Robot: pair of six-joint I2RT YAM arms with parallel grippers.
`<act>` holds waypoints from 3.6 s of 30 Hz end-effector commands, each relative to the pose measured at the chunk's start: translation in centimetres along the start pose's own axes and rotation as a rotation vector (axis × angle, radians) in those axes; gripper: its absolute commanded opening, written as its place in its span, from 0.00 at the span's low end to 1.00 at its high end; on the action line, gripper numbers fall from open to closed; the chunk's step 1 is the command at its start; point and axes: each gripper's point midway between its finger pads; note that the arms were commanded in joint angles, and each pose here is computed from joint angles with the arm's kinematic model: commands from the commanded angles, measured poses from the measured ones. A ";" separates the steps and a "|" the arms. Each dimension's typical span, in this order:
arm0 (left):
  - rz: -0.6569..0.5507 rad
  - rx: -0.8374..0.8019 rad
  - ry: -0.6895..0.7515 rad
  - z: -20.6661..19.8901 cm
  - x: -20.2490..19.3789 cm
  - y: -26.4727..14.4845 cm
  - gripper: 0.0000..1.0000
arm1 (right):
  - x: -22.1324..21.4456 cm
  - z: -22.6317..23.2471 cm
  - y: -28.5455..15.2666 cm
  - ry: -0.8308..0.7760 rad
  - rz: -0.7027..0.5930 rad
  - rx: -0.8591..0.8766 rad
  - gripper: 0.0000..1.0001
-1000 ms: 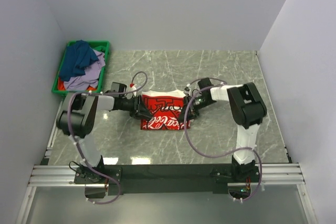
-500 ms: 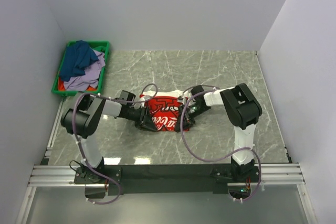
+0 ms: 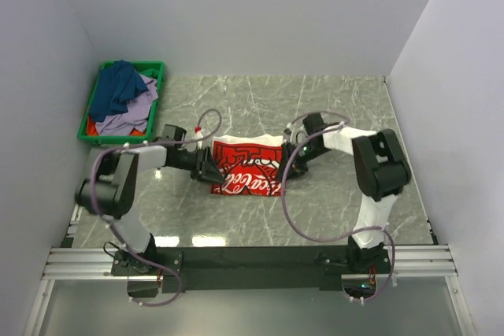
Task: Fold and stack the t-shirts
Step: Fold the tshirt, then neatly place the folded tshirt to the corner
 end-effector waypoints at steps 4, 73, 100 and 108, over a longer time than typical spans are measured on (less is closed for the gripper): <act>-0.219 0.219 0.287 -4.1 7.1 -6.3 0.45 | 5.2 9.9 -6.5 -0.355 -0.491 -0.217 0.61; -0.497 0.650 0.416 -3.6 17.6 -17.0 0.78 | 12.5 -16.2 -20.2 0.080 -0.418 -0.829 0.59; -0.436 0.763 0.395 -1.2 18.2 -19.6 0.78 | 28.1 -19.8 -30.1 0.141 -0.821 -0.968 0.53; -0.416 0.757 0.385 -0.7 17.8 -19.4 0.78 | 29.0 -19.1 -31.1 0.121 -0.850 -0.867 0.56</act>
Point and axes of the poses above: each gripper's point midway between its finger pads, its own y axis out along the fingers, its own z axis along the line the jaws close on, x = y × z, and after that the axes turned 15 degrees about y, right-handed
